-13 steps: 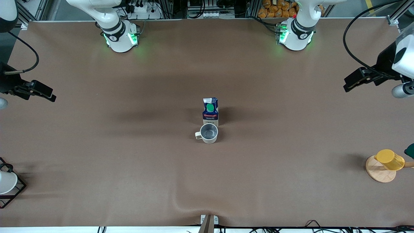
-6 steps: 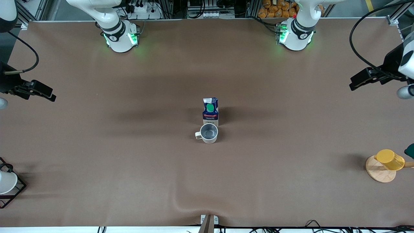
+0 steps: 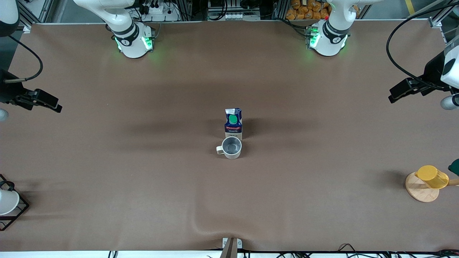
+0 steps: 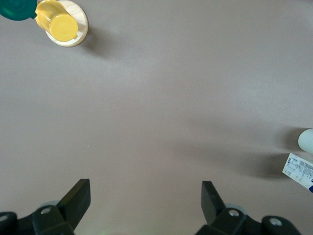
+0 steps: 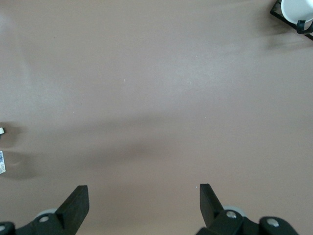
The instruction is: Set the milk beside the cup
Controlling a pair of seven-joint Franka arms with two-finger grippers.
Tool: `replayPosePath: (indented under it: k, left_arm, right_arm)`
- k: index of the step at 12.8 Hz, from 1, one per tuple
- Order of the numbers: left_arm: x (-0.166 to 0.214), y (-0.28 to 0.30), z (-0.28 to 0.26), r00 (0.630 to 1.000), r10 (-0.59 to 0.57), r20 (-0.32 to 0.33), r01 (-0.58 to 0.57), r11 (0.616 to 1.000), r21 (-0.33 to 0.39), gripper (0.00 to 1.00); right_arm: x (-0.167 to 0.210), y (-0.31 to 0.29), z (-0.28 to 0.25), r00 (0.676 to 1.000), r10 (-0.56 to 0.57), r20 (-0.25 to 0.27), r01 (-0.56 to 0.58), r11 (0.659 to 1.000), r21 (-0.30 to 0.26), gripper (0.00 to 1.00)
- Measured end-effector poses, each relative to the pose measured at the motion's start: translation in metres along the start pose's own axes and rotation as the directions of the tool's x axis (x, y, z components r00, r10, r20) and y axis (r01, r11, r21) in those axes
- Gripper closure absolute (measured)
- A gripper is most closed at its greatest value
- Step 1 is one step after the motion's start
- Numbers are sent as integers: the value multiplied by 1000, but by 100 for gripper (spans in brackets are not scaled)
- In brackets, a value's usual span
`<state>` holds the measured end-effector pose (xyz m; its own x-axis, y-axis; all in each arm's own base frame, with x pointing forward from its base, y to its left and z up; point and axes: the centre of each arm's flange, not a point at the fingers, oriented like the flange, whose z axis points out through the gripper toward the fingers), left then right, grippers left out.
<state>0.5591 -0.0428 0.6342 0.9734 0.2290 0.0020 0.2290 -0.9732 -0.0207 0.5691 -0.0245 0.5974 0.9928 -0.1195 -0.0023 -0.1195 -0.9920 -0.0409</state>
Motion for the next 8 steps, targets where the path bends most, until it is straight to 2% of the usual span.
replayPosePath:
  k: [8]
  left_arm:
    - [-2, 4, -6, 994, 105, -20, -105, 994, -3, 0]
  right_arm:
    - [0, -1, 1, 1000, 0, 4, 0, 1000, 0, 0]
